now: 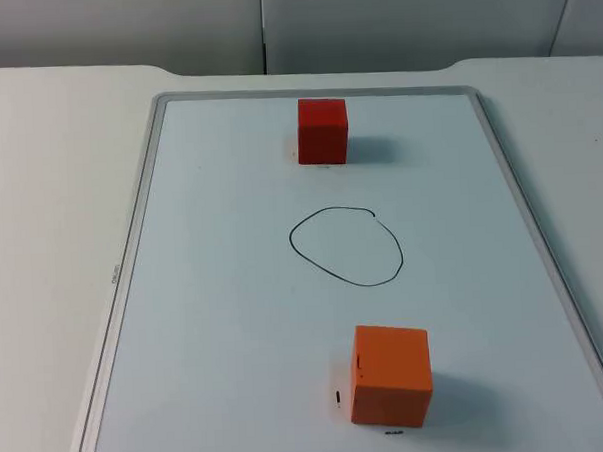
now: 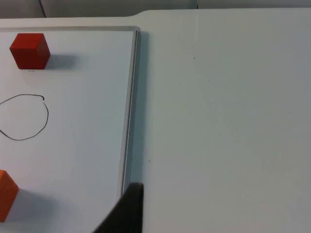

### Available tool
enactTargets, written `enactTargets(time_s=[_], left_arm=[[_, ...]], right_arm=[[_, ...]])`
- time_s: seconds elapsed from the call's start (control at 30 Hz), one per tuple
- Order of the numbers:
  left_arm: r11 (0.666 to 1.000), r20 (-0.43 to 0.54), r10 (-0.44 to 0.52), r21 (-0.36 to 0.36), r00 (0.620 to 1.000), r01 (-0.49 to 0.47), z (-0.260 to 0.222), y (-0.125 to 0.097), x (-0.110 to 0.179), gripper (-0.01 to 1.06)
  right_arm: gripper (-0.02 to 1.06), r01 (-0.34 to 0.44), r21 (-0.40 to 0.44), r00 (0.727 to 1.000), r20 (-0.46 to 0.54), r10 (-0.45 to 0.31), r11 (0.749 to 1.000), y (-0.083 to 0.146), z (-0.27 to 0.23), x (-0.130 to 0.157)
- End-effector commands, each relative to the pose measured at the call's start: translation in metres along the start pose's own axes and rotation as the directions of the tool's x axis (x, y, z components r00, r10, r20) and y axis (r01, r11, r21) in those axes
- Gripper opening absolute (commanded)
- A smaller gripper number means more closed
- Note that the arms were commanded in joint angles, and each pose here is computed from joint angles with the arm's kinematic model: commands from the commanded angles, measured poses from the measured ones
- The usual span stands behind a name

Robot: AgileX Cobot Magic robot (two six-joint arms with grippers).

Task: Pick up one cube with the left hand and another cube with the right hand. First place the cube in the right hand at the target position, then stack the cube in the left hand on top.

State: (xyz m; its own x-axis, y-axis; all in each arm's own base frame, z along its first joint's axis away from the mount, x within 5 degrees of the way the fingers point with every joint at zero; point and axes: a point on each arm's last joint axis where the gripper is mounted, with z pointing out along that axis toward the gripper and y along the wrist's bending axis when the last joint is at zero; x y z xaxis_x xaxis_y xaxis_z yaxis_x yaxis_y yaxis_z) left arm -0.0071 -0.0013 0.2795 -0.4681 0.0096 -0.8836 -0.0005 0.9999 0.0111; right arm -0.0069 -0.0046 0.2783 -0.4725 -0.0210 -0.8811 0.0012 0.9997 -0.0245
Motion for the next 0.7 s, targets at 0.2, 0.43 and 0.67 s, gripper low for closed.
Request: enactTargets(time_s=[0.2,0.43,0.67], left_arm=[[1.0,0.121,-0.008,0.007,0.993,0.008,-0.025,-0.001,-0.019,1.05],[1.0,0.203,-0.009,0.007,0.979,0.008,-0.041,-0.001,-0.051,1.05],[1.0,0.252,-0.011,0.008,0.968,0.01,-0.044,0.0,-0.097,1.05]], right_arm=[[1.05,-0.006,0.005,1.0,0.008,0.006,1.0,0.0,0.001,0.0],[1.05,-0.006,0.005,1.0,0.008,0.006,1.0,0.0,0.001,0.0],[1.05,-0.006,0.005,1.0,0.008,0.006,1.0,0.0,0.001,0.0]])
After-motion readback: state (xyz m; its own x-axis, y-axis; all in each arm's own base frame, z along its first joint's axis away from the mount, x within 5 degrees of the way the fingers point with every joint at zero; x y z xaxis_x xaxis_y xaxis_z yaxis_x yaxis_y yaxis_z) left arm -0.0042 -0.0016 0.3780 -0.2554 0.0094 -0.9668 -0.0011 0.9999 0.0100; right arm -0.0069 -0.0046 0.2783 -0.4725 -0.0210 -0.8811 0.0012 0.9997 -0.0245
